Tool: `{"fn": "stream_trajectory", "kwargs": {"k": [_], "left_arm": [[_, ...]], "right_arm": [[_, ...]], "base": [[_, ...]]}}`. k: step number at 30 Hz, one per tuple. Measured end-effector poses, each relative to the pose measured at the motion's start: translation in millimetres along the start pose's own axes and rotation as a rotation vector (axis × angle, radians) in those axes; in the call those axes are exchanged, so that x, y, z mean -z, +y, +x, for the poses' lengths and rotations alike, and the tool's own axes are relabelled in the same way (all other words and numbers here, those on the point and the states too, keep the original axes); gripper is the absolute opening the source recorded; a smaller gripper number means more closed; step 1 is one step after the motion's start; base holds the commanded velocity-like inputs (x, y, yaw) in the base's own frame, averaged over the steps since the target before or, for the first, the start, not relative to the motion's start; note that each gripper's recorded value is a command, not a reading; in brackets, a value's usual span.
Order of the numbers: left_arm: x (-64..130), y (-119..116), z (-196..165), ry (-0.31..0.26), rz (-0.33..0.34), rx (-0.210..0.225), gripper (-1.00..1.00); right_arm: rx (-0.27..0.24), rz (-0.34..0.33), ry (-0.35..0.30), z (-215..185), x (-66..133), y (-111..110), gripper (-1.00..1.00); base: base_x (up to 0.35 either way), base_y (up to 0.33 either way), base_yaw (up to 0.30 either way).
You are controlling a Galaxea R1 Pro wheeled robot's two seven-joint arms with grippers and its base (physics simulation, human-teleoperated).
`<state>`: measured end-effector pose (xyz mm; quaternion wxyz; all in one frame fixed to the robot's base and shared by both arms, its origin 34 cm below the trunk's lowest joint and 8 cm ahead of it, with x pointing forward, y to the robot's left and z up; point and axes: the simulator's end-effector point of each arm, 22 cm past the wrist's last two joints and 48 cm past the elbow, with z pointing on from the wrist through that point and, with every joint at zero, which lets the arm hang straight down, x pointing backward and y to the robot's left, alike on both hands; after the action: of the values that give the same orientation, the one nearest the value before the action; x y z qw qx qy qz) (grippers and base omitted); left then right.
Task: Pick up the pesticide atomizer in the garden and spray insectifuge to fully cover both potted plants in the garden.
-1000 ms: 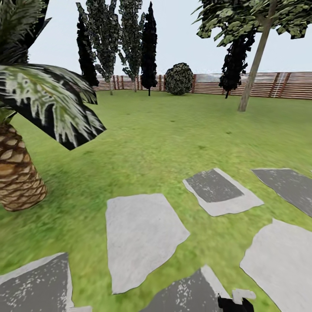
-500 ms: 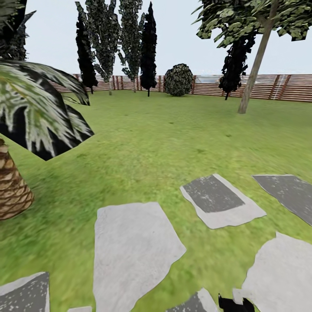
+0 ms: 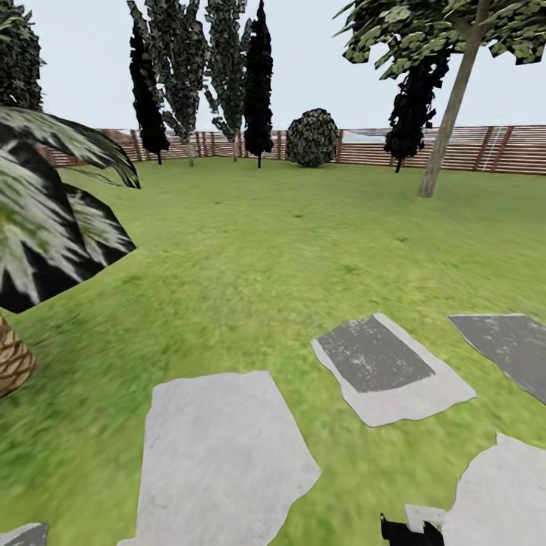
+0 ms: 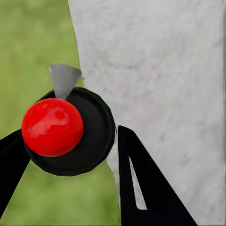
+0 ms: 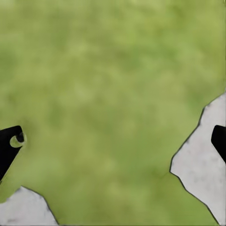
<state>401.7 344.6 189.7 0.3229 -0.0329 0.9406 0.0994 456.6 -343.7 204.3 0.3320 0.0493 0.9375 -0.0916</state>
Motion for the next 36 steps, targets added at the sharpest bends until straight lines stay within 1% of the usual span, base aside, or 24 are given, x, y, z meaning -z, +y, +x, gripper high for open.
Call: {"fn": "stream_trajectory", "kwargs": {"k": [8,16,36], "left_arm": [[0.1,-0.2,0.3,0.0,0.0,0.0,-1.0],[0.1,-0.6,0.0,0.0,0.001,0.001,-1.0],[0.1,-0.4,0.4,0.001,0.0,0.001,-1.0]], "right_arm": [[-0.003,0.002,0.0,0.1,0.0,-0.3,1.0],[-0.004,0.004,0.001,0.7,0.2,-0.7,1.0],[-0.003,0.001,0.0,0.1,0.0,-0.1,1.0]], "base": [[0.332,-0.103,0.004],[0.332,-0.103,0.153],[0.332,-0.103,0.003]]}}
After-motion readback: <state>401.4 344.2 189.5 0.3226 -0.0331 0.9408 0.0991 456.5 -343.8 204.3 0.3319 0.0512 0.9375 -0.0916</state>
